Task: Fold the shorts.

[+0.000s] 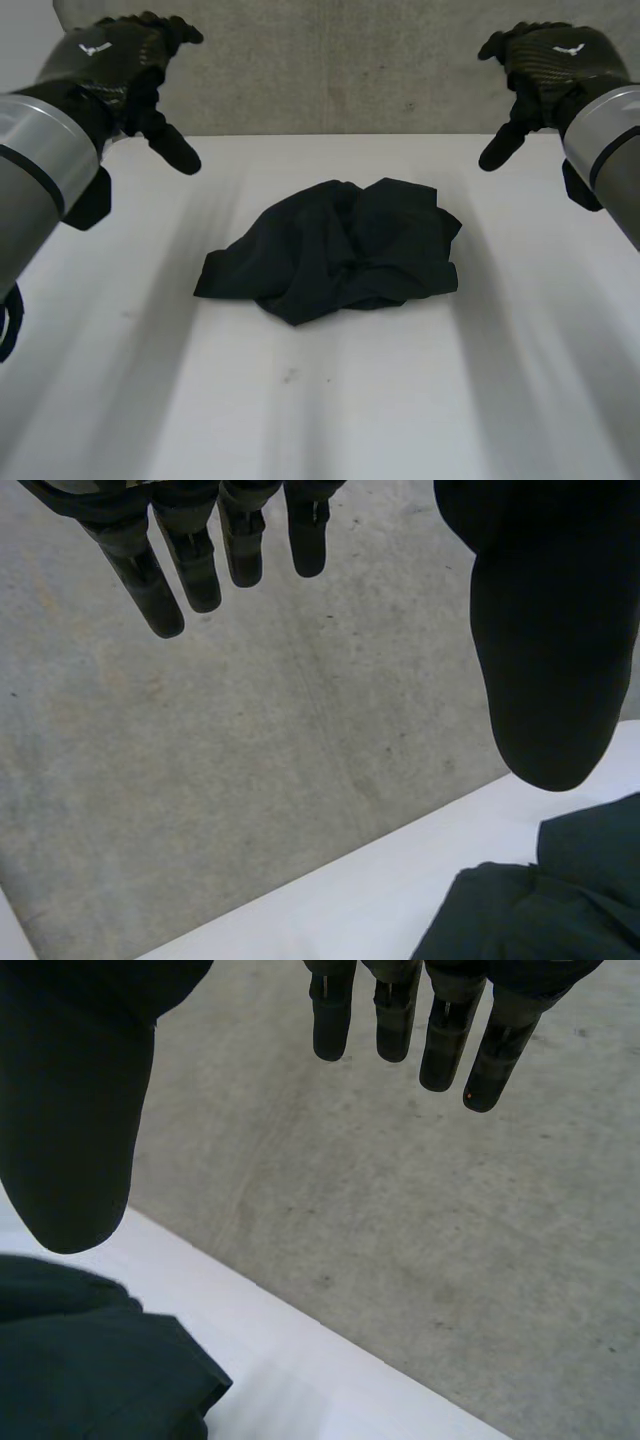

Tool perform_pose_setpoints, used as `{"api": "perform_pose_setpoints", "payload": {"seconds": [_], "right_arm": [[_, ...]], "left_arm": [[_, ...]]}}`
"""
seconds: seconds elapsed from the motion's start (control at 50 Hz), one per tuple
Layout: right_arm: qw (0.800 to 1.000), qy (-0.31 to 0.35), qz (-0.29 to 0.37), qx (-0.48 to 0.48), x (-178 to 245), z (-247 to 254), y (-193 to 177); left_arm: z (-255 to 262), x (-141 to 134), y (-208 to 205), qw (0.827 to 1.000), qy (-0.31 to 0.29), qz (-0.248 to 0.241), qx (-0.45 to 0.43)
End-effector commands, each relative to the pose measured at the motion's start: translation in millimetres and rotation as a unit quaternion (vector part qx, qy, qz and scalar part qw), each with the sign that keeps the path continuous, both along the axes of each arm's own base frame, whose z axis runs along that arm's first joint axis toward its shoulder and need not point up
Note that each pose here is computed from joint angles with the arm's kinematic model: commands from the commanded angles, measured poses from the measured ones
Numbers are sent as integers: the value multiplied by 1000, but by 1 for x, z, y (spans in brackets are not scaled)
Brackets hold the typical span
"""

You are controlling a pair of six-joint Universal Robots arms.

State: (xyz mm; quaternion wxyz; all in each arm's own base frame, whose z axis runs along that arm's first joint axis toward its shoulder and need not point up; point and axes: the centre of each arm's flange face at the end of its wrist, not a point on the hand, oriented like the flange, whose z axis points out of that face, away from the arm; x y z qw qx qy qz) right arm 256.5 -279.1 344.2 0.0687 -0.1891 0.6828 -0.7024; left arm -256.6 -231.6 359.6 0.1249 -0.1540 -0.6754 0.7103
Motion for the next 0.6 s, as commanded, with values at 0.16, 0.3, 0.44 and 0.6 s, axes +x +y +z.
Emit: {"api": "perform_pose_setpoints", "payload": {"seconds": [0.16, 0.3, 0.44, 0.6], "right_arm": [[962, 237, 122, 60, 28, -114, -39], [974, 176, 83, 119, 16, -156, -78], [984, 42, 24, 173, -8, -175, -110], [980, -4, 33, 197, -12, -185, -118]], "left_arm": [[-116, -75, -4, 990, -45, -115, 72], [-169, -91, -20, 984, -71, -118, 116], [-201, -97, -26, 978, -105, -121, 131], [-212, -91, -34, 980, -142, -79, 119]]}}
